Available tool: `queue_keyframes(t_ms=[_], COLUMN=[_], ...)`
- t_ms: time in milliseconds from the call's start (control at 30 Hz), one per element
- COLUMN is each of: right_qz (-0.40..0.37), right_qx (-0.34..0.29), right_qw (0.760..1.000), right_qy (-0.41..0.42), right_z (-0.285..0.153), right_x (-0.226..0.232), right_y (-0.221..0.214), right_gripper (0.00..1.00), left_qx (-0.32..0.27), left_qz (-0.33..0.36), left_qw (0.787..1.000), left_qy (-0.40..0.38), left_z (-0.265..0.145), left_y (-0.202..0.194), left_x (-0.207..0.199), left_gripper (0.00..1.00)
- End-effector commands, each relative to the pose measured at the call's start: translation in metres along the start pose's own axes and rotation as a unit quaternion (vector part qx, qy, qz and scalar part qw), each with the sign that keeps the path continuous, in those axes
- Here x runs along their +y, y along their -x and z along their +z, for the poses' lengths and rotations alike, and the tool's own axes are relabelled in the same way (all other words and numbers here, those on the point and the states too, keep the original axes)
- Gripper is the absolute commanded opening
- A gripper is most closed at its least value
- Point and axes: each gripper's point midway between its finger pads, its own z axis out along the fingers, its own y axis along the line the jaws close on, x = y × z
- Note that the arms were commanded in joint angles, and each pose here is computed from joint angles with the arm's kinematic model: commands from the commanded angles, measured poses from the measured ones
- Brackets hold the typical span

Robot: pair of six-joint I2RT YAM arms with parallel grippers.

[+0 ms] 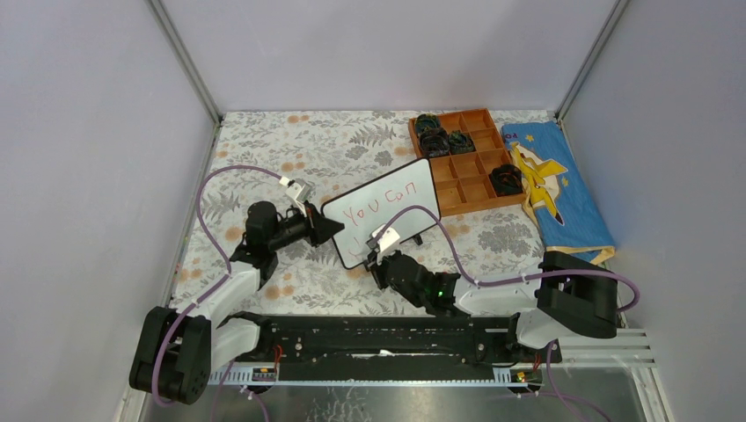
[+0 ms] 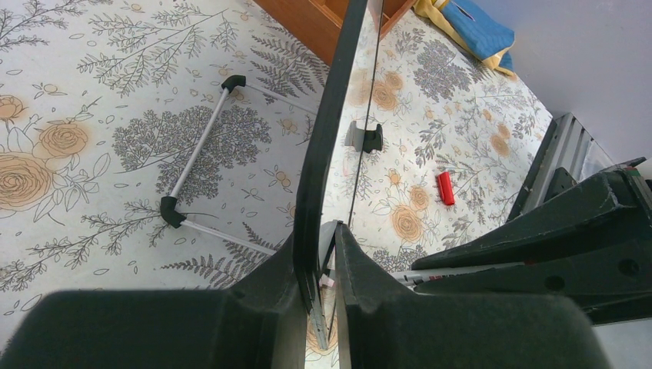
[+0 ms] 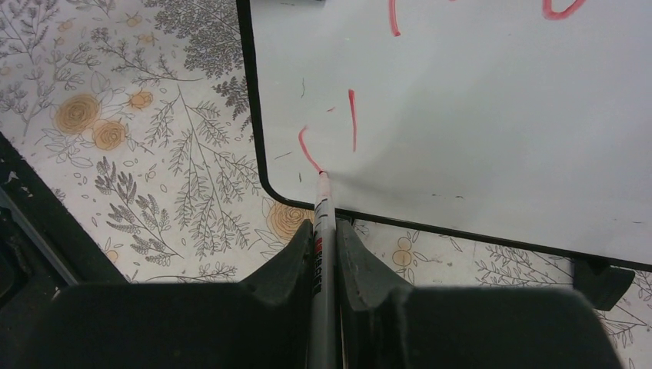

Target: Write a sentence on the whiteboard

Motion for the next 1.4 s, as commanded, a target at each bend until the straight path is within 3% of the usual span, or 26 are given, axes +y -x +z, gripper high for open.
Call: queue_keyframes(t_ms=[0, 900, 1367], right_qz=[-0.001, -0.001, 0.012], right_qx=[-0.017, -0.075, -0.053], right_qw=[0.998, 0.995, 0.999], right_qy=[-0.053, -0.065, -0.002], right_z=[-0.002, 0.005, -0.012], right_x=[-0.020, -0.023, -0.007], right_y=[0.010, 0.070, 0.043], right_gripper=[0.00, 0.00, 0.00], left_qx=[0.026, 0.027, 0.029], left_qz=[0.021, 0.022, 0.022], left_qw=[0.998, 0.998, 0.998], left_qy=[0.051, 0.051, 0.052], left_z=[-0.002, -0.002, -0.001], left_y=[-0.015, -0.017, -0.017], left_x=[0.022, 0.022, 0.023], left_gripper=[0.13, 0.13, 0.13])
